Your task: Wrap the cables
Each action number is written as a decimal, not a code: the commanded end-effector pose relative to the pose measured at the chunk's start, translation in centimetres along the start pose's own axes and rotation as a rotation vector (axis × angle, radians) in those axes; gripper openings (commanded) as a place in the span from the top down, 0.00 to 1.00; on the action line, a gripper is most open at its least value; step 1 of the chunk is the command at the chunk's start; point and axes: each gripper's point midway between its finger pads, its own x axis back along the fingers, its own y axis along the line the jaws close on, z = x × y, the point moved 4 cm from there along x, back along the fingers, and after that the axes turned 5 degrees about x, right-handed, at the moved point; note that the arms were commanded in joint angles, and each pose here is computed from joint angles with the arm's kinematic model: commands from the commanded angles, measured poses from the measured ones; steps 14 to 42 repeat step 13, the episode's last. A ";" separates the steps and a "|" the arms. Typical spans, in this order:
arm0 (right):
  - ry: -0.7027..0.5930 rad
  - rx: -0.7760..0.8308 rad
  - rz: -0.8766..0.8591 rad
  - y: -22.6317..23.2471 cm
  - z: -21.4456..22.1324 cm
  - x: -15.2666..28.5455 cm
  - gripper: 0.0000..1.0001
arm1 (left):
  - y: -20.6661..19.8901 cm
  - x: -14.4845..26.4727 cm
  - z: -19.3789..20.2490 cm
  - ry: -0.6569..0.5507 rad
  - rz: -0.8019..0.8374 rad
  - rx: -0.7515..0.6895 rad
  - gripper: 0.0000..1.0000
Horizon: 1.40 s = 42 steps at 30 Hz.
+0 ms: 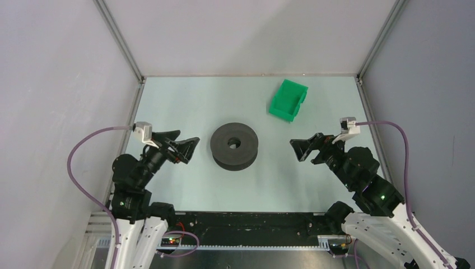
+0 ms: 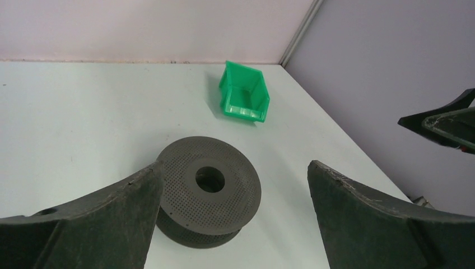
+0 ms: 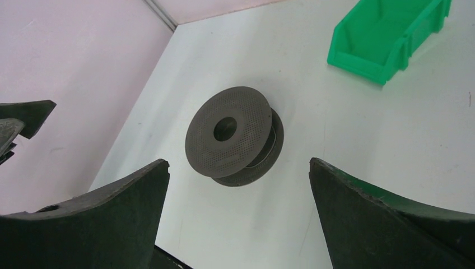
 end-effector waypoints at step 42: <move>0.002 -0.059 0.015 0.5 -0.1 -1.3 0.01 | -0.5 0.9 0.3 -0.026 0.038 -0.059 0.00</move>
